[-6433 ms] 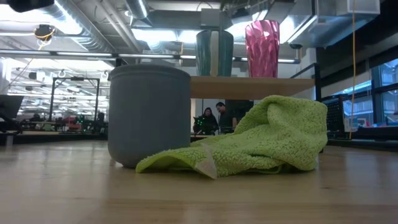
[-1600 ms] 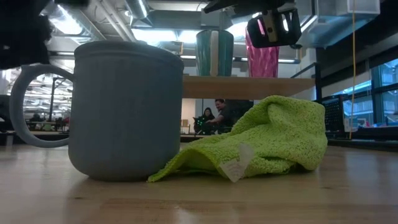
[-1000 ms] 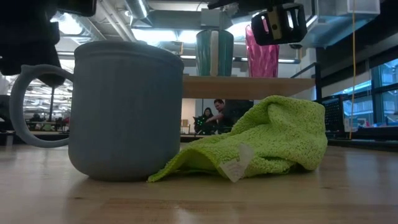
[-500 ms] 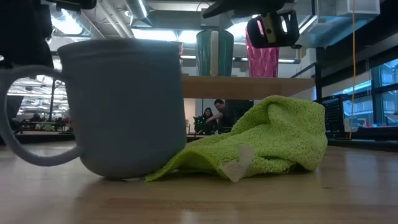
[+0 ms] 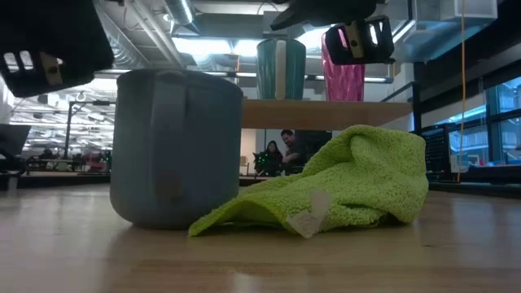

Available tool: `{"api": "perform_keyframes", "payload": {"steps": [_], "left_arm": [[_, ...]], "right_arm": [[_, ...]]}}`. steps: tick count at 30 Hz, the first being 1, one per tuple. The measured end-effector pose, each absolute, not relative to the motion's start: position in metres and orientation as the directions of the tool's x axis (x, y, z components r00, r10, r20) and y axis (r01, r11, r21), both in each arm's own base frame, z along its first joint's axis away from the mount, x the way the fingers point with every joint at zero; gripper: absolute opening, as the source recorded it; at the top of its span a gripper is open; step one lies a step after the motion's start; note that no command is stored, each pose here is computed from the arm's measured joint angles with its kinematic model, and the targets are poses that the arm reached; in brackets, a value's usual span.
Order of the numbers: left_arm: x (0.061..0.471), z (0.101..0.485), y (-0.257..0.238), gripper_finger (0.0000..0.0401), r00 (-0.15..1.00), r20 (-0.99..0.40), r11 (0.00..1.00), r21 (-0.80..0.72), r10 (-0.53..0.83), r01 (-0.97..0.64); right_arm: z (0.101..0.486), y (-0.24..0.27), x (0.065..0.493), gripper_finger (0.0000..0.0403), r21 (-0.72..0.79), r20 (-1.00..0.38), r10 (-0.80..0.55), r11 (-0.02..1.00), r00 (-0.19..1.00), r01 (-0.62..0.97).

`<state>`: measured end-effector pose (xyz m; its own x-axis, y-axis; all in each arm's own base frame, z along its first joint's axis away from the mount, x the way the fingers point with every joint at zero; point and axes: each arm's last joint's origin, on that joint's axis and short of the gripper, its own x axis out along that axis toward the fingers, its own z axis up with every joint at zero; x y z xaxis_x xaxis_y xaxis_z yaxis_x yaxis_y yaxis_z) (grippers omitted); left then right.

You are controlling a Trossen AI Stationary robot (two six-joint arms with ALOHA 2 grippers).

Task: Stack small to large cups/mugs on shelf
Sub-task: Put the gray mug on the shelf

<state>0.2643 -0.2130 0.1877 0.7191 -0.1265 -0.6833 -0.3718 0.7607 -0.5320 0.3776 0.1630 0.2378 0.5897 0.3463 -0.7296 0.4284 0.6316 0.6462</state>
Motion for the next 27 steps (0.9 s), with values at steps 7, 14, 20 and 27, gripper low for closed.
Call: {"api": "perform_keyframes", "payload": {"steps": [7,14,20,27], "left_arm": [[0.262,0.185,-0.210,0.0002,0.703,-0.706,0.742,-0.515,-0.083,-0.429],[0.254,0.201,-0.203,0.0037,0.565,-0.823,0.722,-0.359,0.054,-0.591],[0.251,0.232,-0.196,0.0073,0.503,-0.857,0.603,-0.343,0.113,-0.720],[0.265,0.246,-0.192,0.0087,0.580,-0.801,0.346,-0.507,0.151,-0.790]], "right_arm": [[0.238,0.163,0.377,0.0091,0.640,-0.731,0.346,0.649,0.589,0.412],[0.238,0.161,0.378,0.0099,0.625,-0.731,0.339,0.682,0.593,0.381],[0.238,0.149,0.383,0.0144,0.614,-0.730,0.323,0.696,0.602,0.371],[0.258,0.121,0.378,0.0177,0.547,-0.735,0.230,0.757,0.637,0.358]]}}
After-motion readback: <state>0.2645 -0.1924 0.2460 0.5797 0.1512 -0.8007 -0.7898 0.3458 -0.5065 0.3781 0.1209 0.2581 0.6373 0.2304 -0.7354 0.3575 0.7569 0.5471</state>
